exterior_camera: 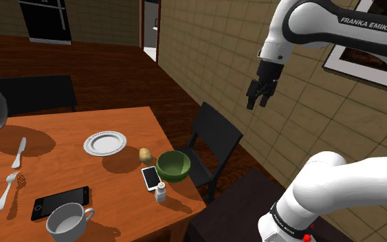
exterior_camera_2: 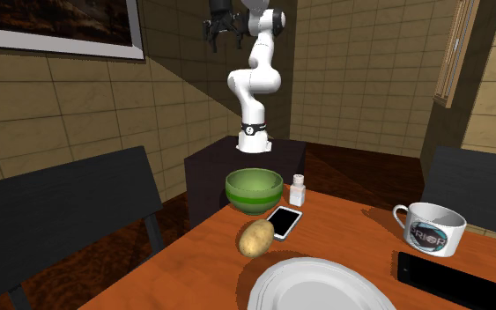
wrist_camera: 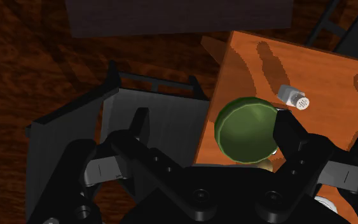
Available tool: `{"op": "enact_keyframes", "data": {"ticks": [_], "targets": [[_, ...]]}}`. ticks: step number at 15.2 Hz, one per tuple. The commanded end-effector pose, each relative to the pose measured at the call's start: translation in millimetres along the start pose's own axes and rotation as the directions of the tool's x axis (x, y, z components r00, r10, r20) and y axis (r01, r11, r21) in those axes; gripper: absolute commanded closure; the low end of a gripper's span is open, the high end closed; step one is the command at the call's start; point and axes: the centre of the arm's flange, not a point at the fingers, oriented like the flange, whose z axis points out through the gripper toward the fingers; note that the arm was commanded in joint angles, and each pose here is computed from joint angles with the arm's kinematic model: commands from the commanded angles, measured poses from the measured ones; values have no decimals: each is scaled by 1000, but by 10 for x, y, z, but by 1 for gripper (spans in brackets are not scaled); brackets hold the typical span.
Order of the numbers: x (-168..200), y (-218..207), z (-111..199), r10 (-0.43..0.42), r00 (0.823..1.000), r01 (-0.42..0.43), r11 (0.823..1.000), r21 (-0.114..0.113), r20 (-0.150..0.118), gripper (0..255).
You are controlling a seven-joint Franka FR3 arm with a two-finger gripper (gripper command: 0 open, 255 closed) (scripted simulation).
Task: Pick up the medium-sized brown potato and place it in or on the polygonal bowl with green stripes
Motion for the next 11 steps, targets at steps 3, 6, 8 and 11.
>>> {"op": "enact_keyframes", "data": {"ticks": [3,6,8,11], "targets": [[183,-100,165,4,1000,-4,1000,-1,1,0],[458,-249,414,11,1000,-11,1000,-3,3,0],[641,-346,580,15,1000,-15,1000,-4,5,0],[916,-491,831,21,1000,-21,1000,-6,7,0]]}}
